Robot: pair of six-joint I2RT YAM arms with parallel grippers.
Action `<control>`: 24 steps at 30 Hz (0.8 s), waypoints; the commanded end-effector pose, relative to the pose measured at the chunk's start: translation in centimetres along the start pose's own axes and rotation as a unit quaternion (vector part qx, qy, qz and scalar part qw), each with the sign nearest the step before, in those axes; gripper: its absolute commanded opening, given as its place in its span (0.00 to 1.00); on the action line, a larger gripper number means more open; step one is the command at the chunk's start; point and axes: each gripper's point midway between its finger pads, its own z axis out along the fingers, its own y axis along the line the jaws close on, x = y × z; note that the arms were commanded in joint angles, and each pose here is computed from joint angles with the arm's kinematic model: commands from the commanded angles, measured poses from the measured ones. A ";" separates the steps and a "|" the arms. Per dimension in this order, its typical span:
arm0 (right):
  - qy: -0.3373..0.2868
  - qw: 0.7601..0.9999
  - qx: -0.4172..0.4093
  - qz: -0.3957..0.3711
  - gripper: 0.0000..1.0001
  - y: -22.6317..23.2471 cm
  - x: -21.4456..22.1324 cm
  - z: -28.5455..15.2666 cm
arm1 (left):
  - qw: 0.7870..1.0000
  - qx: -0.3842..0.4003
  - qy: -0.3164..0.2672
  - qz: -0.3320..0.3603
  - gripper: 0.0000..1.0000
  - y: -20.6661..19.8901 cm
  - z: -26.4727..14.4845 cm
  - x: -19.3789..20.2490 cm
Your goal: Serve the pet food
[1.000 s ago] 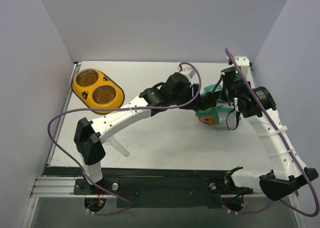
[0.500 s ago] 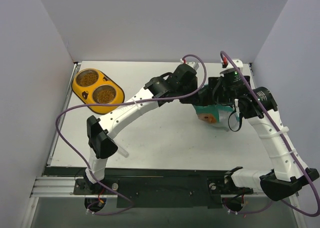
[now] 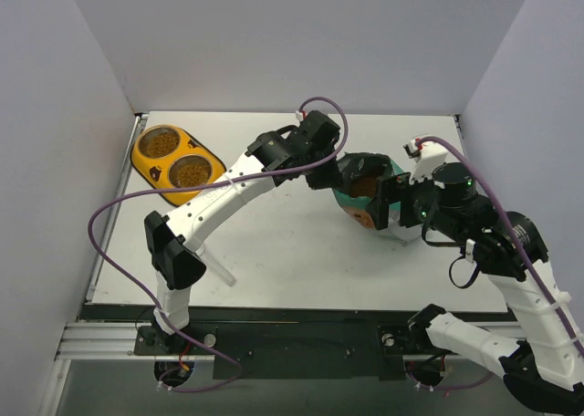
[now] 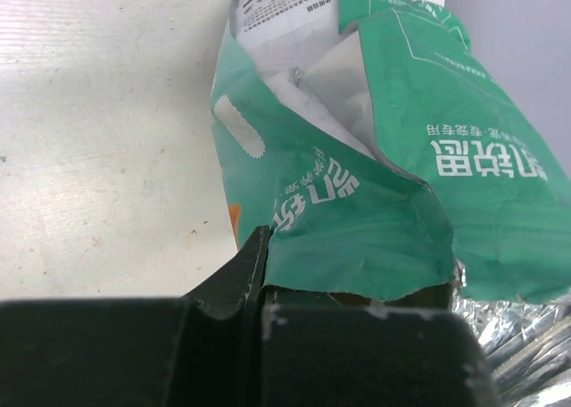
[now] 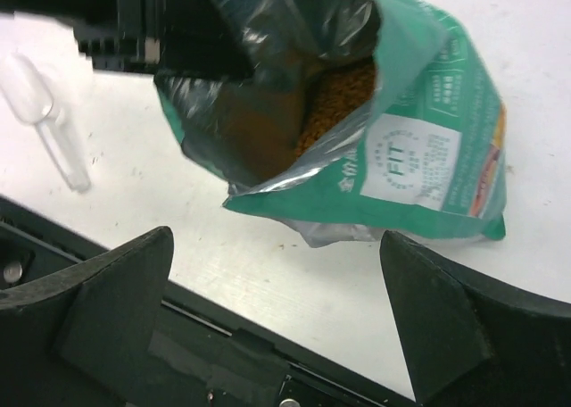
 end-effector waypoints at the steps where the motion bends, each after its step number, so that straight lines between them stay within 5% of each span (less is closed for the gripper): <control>1: 0.018 0.997 -0.064 -0.047 0.94 3.8 1.5 2.9 | 0.994 0.083 -0.054 -0.038 0.00 -2.5 -9.1 -3.4; 12: -0.043 0.982 0.067 -0.170 0.81 7.0 -1.0 5.4 | 0.987 0.099 -0.070 -0.110 0.00 0.8 -13.6 -3.5; 18: -0.067 0.977 0.037 -0.197 0.49 10.7 -1.6 5.1 | 0.980 0.083 -0.090 -0.155 0.00 3.3 -16.3 -2.9; 23: -0.048 0.972 -0.030 -0.229 0.00 13.5 0.4 5.2 | 0.970 0.073 -0.143 -0.182 0.00 4.5 -18.7 -4.4; 24: -0.044 0.973 -0.037 -0.225 0.00 13.7 0.8 5.2 | 0.968 0.079 -0.156 -0.181 0.00 4.3 -19.0 -4.8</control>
